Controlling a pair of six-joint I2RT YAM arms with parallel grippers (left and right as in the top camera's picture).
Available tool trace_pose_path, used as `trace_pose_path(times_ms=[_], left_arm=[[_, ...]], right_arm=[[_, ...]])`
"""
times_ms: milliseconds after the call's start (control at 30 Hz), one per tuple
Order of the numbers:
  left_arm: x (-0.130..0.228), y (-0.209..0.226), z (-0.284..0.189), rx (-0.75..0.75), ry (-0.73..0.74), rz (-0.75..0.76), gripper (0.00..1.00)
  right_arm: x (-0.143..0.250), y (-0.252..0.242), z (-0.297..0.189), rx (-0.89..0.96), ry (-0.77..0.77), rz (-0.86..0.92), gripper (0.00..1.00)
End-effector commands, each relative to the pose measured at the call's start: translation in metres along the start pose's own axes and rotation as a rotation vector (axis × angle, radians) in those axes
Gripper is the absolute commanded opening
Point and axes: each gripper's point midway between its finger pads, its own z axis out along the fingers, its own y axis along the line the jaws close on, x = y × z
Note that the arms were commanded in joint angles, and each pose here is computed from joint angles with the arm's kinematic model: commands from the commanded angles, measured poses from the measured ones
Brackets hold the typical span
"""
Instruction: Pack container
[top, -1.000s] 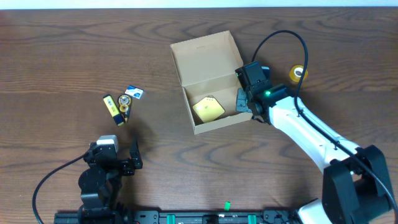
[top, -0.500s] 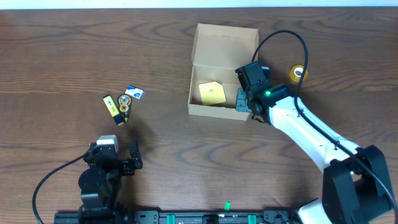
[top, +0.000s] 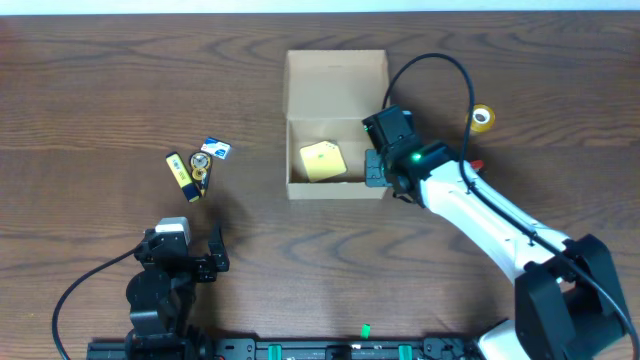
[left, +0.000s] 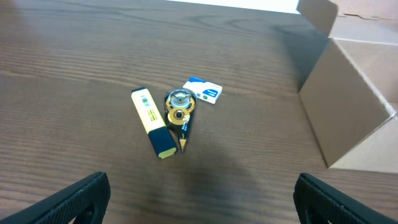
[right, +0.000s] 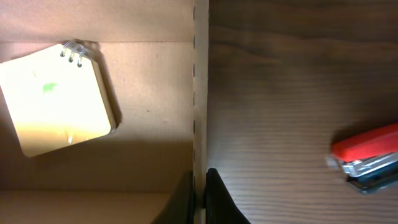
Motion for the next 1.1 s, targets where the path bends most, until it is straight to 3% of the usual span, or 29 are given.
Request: trace_pose_path(times_ms=[0,333,400,467,600,767,867,1000,1067], left_arm=[[0.007,0.001,0.003,-0.002,0.012,-0.009,0.95],[0.007,0.001,0.003,-0.002,0.012,-0.009,0.95],[0.007,0.001,0.003,-0.002,0.011,-0.009,0.95],[0.007,0.001,0.003,-0.002,0.011,-0.009,0.95],[0.007,0.001,0.003,-0.002,0.012,-0.009,0.95],[0.007,0.001,0.003,-0.002,0.012,-0.009,0.95],[0.007,0.001,0.003,-0.002,0.011,-0.008,0.95],[0.007,0.001,0.003,-0.002,0.012,-0.009,0.95],[0.007,0.001,0.003,-0.002,0.012,-0.009,0.95]], right_arm=[[0.008,0.014,0.001,-0.026,0.014,-0.039,0.01],[0.008,0.015,0.0,-0.022,0.013,0.025,0.02],[0.008,0.016,0.0,-0.024,0.01,0.044,0.27],[0.005,0.017,0.0,-0.03,0.0,0.064,0.33],[-0.004,0.021,-0.007,-0.049,-0.03,0.078,0.66],[-0.046,0.022,-0.054,-0.065,-0.161,0.069,0.72],[-0.076,0.009,-0.093,-0.026,-0.275,0.036,0.83],[-0.106,-0.034,-0.134,0.061,-0.407,0.097,0.99],[-0.113,-0.06,-0.135,0.109,-0.413,0.11,0.99]])
